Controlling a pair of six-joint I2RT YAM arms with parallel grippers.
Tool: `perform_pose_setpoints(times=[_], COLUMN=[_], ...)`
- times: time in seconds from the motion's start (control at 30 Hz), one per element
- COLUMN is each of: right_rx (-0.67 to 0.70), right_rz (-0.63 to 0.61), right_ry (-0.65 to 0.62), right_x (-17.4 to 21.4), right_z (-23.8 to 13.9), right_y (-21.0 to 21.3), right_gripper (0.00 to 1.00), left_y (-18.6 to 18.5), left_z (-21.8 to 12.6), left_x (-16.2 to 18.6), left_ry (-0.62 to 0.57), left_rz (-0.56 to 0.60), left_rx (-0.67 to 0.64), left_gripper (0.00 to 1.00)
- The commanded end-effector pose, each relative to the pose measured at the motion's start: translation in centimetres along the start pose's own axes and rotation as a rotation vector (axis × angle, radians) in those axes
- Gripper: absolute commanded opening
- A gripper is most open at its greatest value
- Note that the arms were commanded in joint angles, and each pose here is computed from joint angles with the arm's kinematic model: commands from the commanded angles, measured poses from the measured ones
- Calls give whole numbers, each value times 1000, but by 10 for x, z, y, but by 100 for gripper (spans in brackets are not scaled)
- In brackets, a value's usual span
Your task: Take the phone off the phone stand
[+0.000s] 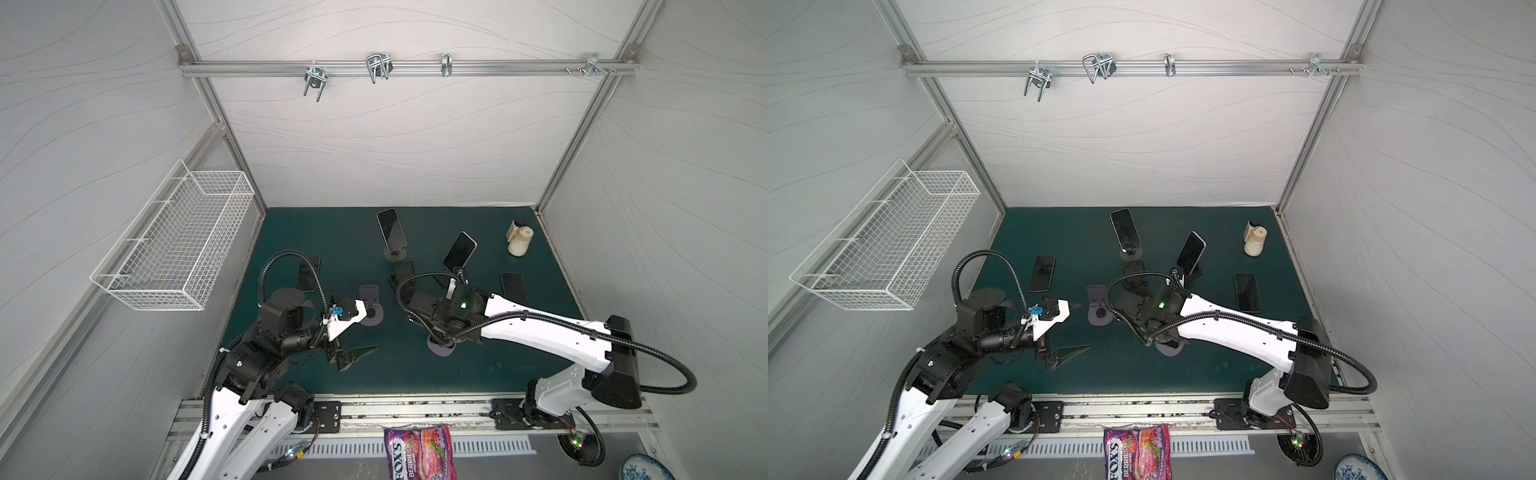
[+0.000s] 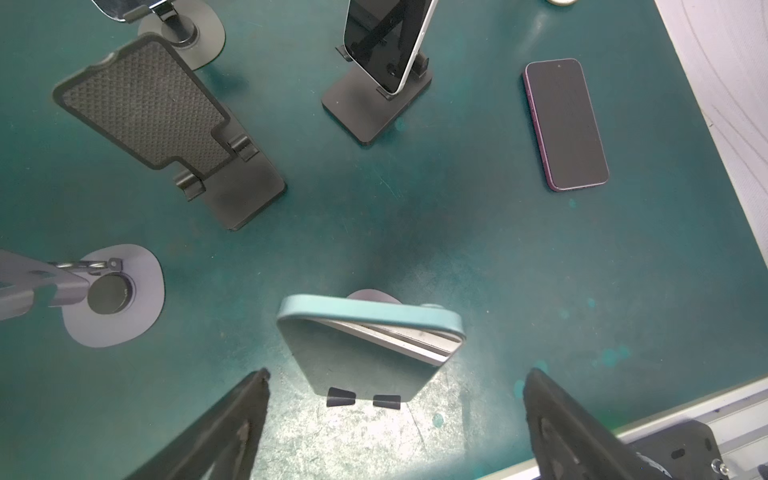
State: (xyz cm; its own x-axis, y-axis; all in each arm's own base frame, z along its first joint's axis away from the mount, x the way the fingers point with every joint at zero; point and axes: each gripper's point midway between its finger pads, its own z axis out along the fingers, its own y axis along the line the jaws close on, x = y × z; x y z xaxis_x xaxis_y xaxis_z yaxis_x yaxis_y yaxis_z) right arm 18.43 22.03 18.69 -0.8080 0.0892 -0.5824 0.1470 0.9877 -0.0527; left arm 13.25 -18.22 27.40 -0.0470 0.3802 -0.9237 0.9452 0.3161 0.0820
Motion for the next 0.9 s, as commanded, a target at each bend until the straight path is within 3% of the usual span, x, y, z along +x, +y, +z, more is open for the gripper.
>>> perform_pose_setpoints(times=[0.0,0.4,0.63,0.87], right_rx=[15,-16,-23,-9], right_rz=[27,80,92,86], right_ry=[-10,31,51,66], right_x=[-1,-1,0,4], right_z=[3,14,19,23], right_y=[-3,1,5,6], right_gripper=[95,93,92,92], left_y=[-1,5,9,4], left_z=[-8,-1,0,-3], left_x=[-26,-22,-11,-13], left_ry=[-72,-46,27,10], left_rz=[75,115,164,167], left_rx=[-6,0,-4,-1], left_gripper=[99,99,99,99])
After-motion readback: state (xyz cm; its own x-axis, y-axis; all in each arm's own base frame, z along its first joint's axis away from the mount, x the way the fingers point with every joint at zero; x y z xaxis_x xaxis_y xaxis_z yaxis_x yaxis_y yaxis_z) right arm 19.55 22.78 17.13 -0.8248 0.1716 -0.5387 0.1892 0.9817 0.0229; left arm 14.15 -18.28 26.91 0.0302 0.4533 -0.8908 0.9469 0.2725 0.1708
